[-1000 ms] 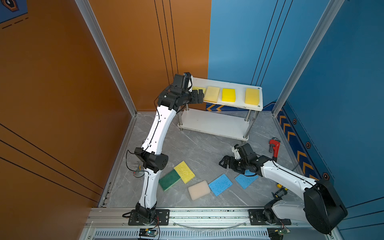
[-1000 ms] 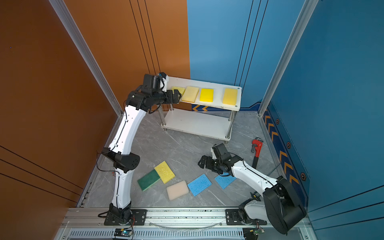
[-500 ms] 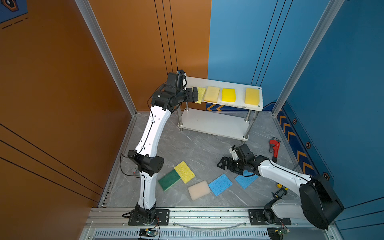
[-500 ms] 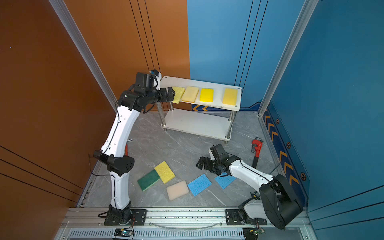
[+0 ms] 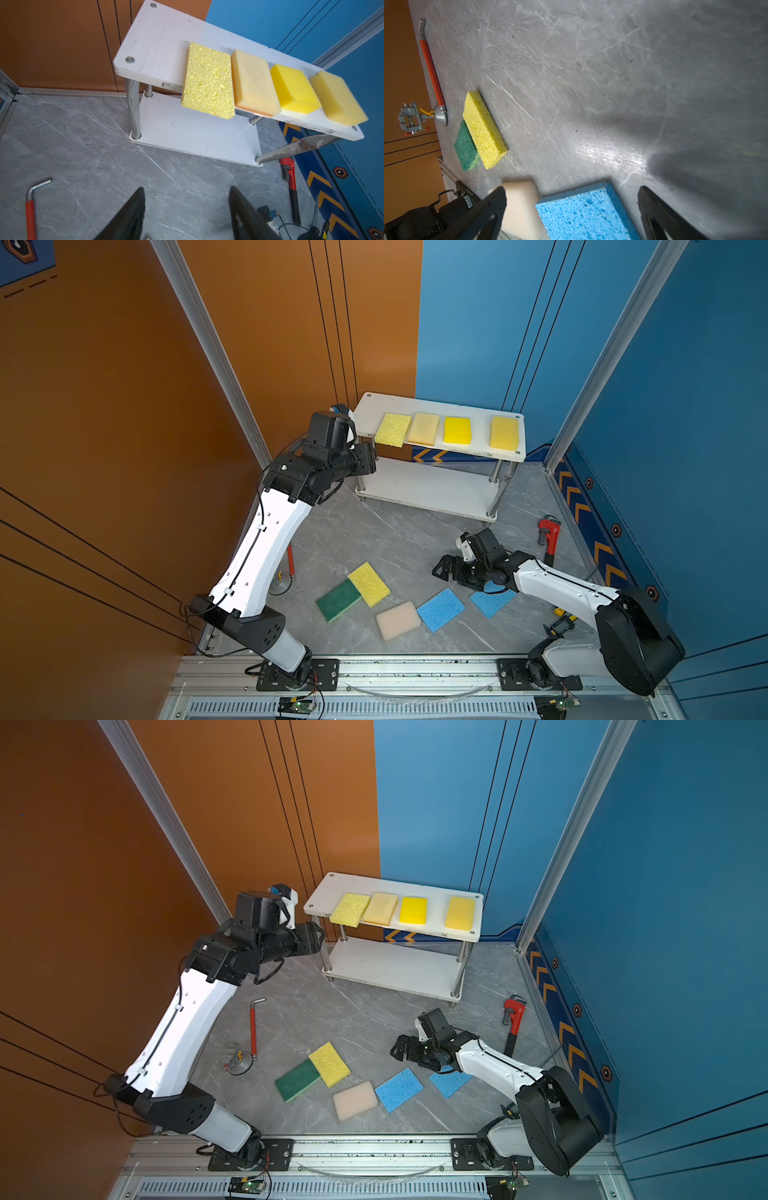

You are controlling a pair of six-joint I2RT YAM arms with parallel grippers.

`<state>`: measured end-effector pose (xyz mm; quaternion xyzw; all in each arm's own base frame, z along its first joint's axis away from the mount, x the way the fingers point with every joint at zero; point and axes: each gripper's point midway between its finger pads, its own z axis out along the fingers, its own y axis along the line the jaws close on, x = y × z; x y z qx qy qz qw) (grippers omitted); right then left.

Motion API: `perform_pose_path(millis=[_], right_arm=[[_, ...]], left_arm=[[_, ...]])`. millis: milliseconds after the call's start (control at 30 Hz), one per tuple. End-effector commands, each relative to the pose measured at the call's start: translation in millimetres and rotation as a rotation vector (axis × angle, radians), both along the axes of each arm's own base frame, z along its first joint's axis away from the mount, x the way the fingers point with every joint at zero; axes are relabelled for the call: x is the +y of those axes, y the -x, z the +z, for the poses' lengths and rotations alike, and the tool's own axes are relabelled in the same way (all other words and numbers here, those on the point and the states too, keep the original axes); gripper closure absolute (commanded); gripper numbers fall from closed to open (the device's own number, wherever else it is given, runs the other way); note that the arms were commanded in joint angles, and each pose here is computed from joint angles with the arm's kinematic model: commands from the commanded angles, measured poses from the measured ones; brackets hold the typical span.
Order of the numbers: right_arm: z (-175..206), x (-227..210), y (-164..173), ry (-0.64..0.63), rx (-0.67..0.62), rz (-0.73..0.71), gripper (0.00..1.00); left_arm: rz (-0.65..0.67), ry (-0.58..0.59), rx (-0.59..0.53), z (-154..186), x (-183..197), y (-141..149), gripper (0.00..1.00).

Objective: Arrange cleaning sponges on a shelf
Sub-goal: Place the cleaning sponge on the shelf, then move the cleaning sponge to the shelf.

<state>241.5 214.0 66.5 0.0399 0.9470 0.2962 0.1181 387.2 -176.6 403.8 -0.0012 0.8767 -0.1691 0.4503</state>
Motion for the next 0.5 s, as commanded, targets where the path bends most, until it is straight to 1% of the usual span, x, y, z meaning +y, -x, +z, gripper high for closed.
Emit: perform_pose_path(millis=[0,133,233,467], right_arm=[[11.1,9.1,-5.2,-0.025,-0.035,0.02,0.0],[12.2,6.3,-1.4,-0.027,-0.04,0.017,0.0],[13.1,2.2,2.2,-0.026,-0.046,0.01,0.0],[14.9,-12.4,5.1,-0.031,-0.058,-0.033,0.0]], left_arm=[[-0.026,0.024,0.033,-17.9,-23.9,-7.7,0.41],[-0.056,0.008,0.049,-30.0,-41.8,-16.1,0.41],[-0.059,0.005,0.059,-37.5,-47.4,-24.6,0.42],[-0.075,0.012,0.053,-40.1,-61.2,-43.4,0.42]])
